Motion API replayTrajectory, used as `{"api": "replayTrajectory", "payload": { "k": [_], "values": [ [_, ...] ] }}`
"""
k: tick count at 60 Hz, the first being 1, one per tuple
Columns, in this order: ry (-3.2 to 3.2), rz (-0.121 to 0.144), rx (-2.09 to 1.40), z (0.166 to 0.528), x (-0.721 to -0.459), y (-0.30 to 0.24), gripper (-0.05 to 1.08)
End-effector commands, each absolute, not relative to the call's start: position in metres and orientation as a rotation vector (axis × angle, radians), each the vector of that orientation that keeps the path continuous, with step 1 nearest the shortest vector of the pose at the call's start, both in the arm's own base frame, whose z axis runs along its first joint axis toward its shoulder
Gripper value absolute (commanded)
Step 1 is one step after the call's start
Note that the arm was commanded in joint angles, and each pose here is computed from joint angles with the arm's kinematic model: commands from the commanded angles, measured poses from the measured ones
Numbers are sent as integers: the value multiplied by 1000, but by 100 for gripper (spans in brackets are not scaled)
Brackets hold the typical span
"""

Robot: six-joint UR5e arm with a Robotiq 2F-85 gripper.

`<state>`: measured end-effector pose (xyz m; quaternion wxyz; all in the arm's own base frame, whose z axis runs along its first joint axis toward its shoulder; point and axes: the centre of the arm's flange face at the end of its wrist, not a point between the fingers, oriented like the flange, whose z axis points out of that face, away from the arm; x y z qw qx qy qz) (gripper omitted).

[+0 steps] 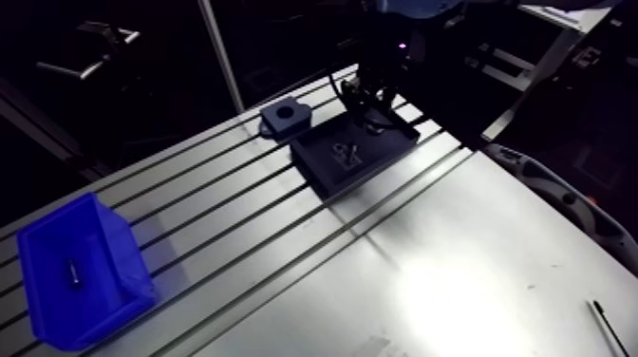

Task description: Pick up the bearing and press it into the housing until flush.

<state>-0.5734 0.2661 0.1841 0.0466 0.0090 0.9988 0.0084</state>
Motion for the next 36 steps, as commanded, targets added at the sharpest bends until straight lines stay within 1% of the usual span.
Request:
{"api": "replayTrajectory", "payload": {
  "k": [1,7,20,25,28,36],
  "values": [
    [3053,31,36,182,-573,270,35],
    [3046,23,37,177,-573,271,35],
    [3044,23,39,176,-572,272,35],
    [3042,18,44,175,-570,272,35],
    [3042,18,44,175,-570,273,38],
    [3040,19,44,174,-570,273,38]
  ]
}}
